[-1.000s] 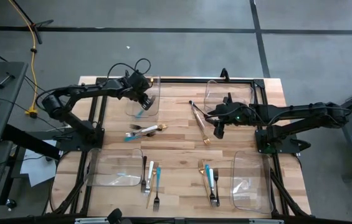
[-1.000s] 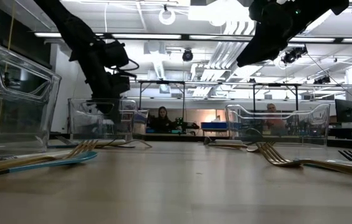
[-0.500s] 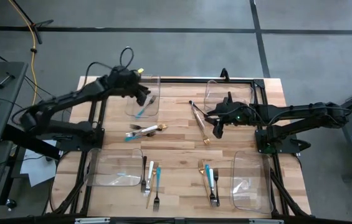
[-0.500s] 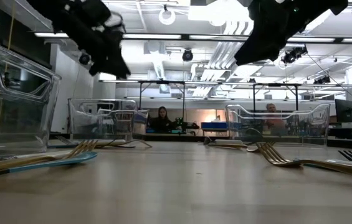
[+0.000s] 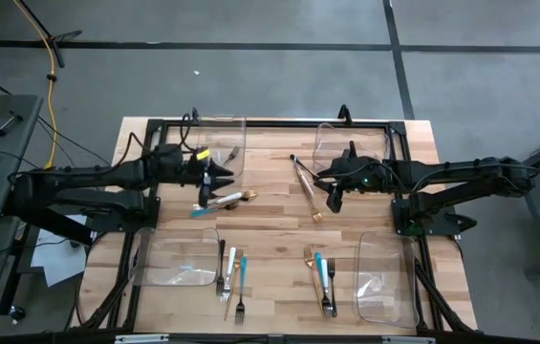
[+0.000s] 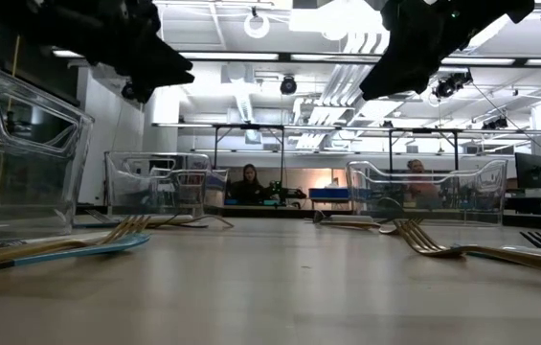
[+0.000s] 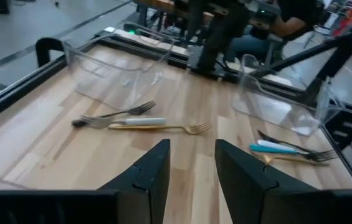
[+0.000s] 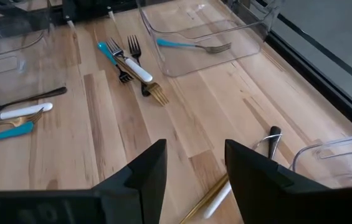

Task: Sort silverware by color (type)
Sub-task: Put the blue fork into the top left transparent bin

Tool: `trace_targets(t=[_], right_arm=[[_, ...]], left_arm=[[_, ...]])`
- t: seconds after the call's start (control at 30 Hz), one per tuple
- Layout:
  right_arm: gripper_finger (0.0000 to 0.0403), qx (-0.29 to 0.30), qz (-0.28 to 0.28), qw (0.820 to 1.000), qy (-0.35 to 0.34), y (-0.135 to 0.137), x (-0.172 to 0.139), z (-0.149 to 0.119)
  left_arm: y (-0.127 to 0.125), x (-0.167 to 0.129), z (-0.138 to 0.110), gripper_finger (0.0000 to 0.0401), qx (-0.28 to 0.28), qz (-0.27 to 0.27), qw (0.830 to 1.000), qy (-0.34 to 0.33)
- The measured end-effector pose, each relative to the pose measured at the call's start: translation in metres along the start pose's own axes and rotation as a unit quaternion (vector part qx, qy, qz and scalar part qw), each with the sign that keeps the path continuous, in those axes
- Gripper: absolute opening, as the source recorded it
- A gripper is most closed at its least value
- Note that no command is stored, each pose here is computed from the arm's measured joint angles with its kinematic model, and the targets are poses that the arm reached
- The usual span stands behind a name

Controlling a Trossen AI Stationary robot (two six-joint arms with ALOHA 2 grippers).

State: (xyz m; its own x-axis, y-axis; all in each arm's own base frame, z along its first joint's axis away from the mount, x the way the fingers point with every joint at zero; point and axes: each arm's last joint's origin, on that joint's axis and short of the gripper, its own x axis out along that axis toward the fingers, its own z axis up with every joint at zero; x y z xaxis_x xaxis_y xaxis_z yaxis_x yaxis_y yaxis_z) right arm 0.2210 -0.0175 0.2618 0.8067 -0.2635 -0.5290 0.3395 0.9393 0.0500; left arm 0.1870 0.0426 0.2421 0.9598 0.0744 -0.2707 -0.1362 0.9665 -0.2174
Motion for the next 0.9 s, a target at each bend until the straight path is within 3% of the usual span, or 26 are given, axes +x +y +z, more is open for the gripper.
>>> trace_targets(t=[0.13, 0.27, 0.5, 0.77, 0.9], right_arm=[[0.0157, 0.000, 0.000, 1.000, 0.000, 0.000, 0.000, 0.000], [0.0157, 0.000, 0.000, 1.000, 0.000, 0.000, 0.000, 0.000], [0.0157, 0.000, 0.000, 1.000, 0.000, 0.000, 0.000, 0.000], [0.0157, 0.000, 0.000, 1.000, 0.000, 0.000, 0.000, 0.000], [0.0157, 0.000, 0.000, 1.000, 0.001, 0.000, 0.000, 0.000]], left_arm=[[-0.011, 0.008, 0.003, 0.0120, 0.036, -0.003, 0.999, 0.025], [-0.024, 0.026, -0.002, 0.0120, 0.065, -0.005, 0.991, 0.118], [-0.037, 0.056, -0.026, 0.0120, 0.114, 0.009, 0.944, 0.310], [-0.030, 0.064, -0.052, 0.0120, 0.151, 0.041, 0.896, 0.416], [-0.029, 0.066, -0.057, 0.0120, 0.188, 0.025, 0.881, 0.433]])
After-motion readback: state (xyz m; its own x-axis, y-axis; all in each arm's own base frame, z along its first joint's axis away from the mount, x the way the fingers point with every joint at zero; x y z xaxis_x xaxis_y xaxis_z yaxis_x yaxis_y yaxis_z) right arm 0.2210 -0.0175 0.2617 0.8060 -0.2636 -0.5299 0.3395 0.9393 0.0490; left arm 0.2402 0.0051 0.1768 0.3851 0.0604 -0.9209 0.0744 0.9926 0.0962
